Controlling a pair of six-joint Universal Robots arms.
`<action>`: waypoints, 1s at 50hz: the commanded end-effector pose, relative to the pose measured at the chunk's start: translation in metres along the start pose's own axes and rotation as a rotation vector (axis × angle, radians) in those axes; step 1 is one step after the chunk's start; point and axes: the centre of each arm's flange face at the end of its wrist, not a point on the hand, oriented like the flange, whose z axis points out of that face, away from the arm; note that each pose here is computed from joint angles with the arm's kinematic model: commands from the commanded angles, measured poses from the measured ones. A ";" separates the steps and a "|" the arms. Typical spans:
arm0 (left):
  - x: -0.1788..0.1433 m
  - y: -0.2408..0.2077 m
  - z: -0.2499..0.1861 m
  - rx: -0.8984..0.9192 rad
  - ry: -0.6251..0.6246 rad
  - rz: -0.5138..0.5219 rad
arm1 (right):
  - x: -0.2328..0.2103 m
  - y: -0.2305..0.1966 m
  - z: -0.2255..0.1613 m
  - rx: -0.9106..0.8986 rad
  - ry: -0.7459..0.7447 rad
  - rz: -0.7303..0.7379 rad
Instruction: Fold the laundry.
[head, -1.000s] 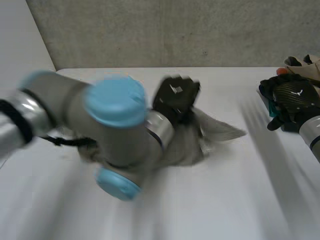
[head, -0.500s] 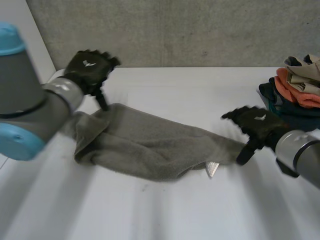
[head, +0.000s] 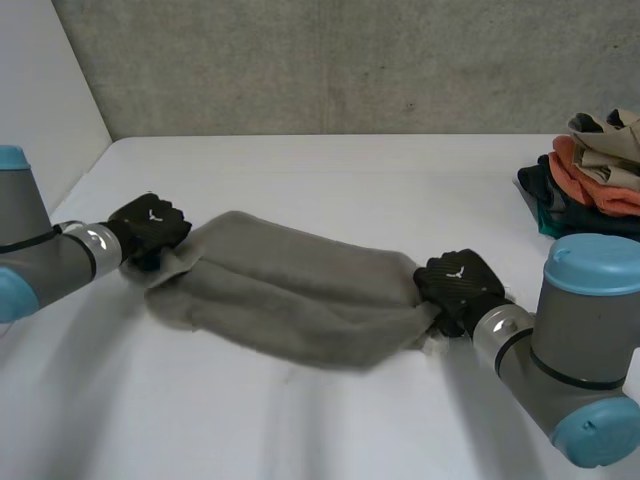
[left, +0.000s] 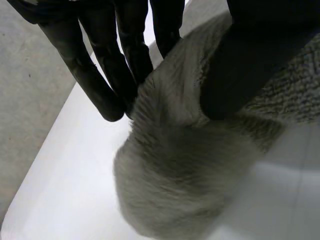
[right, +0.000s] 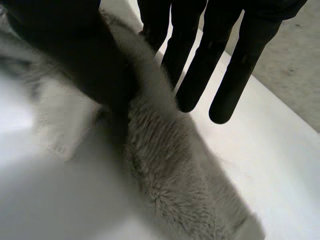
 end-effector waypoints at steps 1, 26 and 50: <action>-0.002 -0.020 -0.019 -0.019 -0.043 -0.006 | 0.024 -0.015 -0.010 0.001 0.064 -0.001; 0.034 -0.037 -0.091 0.105 -0.226 -0.476 | 0.114 -0.054 0.101 0.012 0.099 -0.151; 0.017 -0.067 -0.103 0.158 -0.303 -0.546 | 0.040 -0.025 -0.033 -0.233 -0.016 0.156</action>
